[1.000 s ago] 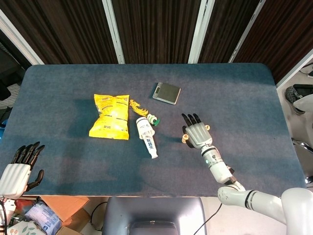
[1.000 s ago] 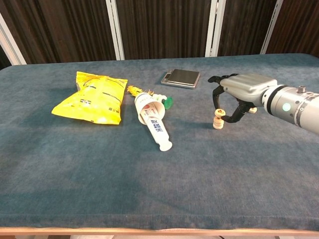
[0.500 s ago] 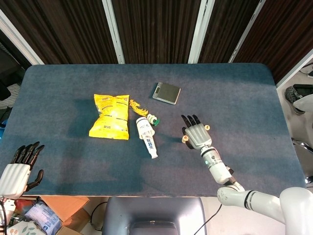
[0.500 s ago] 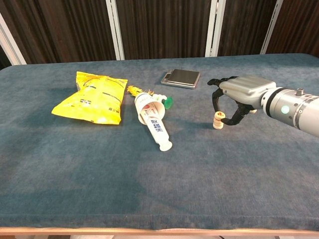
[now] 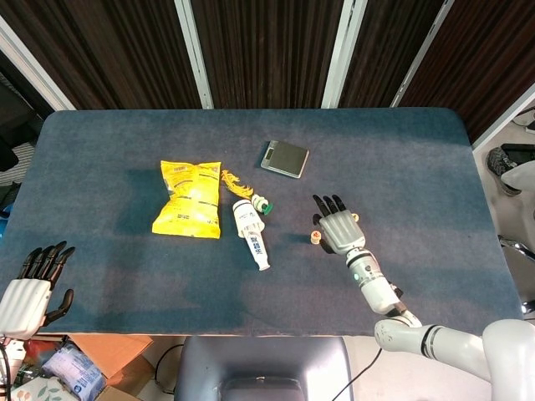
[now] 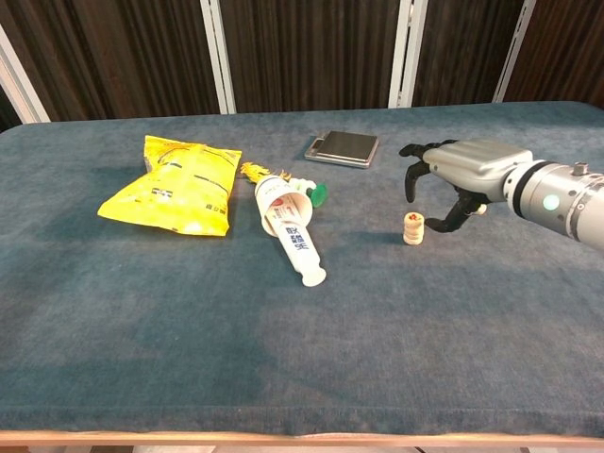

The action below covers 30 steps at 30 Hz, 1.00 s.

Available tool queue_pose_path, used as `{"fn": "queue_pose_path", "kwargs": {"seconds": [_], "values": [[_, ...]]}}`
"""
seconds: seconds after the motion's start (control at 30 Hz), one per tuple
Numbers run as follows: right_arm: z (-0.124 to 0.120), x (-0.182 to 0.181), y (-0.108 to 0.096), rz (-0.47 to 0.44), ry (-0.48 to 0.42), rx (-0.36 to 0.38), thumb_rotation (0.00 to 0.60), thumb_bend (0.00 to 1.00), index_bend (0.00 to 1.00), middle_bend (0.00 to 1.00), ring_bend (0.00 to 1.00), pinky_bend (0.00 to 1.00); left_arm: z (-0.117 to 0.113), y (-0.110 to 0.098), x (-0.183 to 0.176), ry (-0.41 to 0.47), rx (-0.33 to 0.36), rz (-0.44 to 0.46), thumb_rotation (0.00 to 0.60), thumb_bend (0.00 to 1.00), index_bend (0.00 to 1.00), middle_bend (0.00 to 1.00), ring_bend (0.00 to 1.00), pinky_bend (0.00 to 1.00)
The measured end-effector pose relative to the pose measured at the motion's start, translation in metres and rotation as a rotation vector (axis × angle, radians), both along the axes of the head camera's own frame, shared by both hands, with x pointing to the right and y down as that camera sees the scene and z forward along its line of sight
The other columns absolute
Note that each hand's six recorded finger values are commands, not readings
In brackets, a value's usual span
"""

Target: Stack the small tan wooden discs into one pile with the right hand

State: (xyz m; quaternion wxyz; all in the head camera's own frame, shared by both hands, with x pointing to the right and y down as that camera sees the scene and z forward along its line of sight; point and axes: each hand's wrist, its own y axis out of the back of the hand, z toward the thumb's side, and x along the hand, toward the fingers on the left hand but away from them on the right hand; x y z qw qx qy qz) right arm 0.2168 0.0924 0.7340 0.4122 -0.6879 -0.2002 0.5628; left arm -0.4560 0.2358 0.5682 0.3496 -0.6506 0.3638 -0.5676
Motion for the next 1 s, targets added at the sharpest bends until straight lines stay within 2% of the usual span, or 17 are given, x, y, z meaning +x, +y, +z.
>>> {"fn": "queue_pose_path", "kwargs": {"seconds": [0.27,0.47,0.63,1.0], "values": [[0.005,0.045,-0.018,0.055,0.104,0.039,0.600,0.48,0.49,0.04,0.00,0.00,0.001,0.000,0.002,0.000,0.000,0.004,0.600,0.51,0.00,0.00,0.00,0.04],[0.015,0.065,-0.028,0.064,0.182,0.068,0.600,0.48,0.49,0.04,0.00,0.00,0.005,0.001,0.006,-0.006,-0.008,0.020,0.600,0.51,0.00,0.00,0.00,0.04],[0.025,0.066,-0.026,0.065,0.199,0.041,0.600,0.48,0.50,0.04,0.00,0.00,0.005,0.000,0.005,-0.013,-0.005,0.016,0.600,0.51,0.00,0.00,0.00,0.04],[0.038,0.066,-0.024,0.063,0.232,0.029,0.600,0.48,0.52,0.04,0.00,0.00,0.006,0.001,0.006,-0.015,-0.008,0.017,0.600,0.51,0.00,0.00,0.00,0.04]]}}
